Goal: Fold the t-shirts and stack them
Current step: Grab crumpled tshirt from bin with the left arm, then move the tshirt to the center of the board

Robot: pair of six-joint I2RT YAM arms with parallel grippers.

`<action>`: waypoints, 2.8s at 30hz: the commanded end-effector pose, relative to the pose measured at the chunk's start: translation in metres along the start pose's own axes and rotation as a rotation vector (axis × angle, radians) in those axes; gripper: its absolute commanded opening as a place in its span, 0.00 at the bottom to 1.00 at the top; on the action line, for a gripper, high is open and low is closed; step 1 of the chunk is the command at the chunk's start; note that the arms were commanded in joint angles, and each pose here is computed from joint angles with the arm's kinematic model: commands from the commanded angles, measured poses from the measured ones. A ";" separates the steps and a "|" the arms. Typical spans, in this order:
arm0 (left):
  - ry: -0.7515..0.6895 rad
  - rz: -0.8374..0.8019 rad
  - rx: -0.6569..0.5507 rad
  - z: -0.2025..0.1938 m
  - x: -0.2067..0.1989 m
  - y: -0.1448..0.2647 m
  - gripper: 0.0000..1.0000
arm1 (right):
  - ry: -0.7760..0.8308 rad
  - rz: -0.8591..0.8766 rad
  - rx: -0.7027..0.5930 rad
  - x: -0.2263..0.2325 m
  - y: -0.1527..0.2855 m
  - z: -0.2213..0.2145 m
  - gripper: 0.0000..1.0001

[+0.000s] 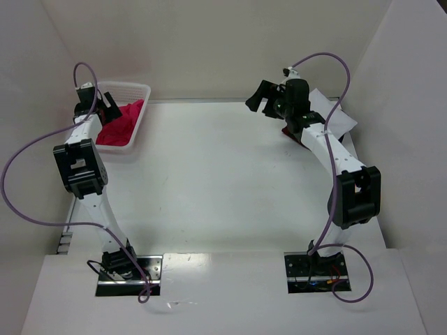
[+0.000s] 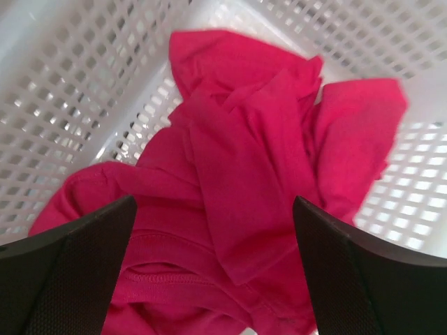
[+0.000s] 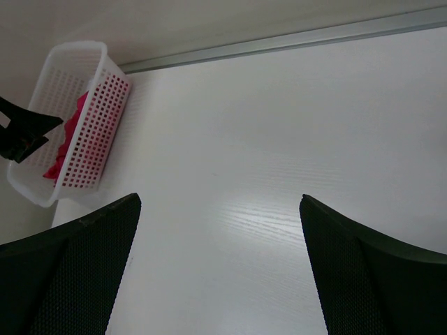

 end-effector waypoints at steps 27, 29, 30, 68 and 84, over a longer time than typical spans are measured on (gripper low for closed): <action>0.015 0.049 0.054 -0.040 -0.002 -0.023 0.00 | 0.021 0.057 -0.037 0.017 0.017 0.009 1.00; 0.032 0.007 0.034 -0.029 -0.012 -0.011 0.00 | 0.027 0.090 -0.041 0.027 0.022 0.018 1.00; 0.035 -0.009 -0.001 -0.012 -0.014 0.005 0.00 | 0.031 0.111 -0.048 0.034 0.027 0.024 1.00; -0.445 -0.954 0.204 -0.117 -0.168 0.327 1.00 | -0.039 0.210 -0.042 0.038 0.190 -0.048 1.00; -0.146 -0.549 0.092 -0.108 -0.124 0.296 1.00 | 0.138 0.077 0.391 0.072 0.104 -0.241 0.92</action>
Point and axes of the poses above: each gripper's point midway between its finger pads, its own y axis back along the fingers, its own x axis along the line the jaws close on, z = x × y, the point moved 8 cm from there along y, back along the fingers, and after that the axes turned 6 degrees about -y, right-handed, at the moved point
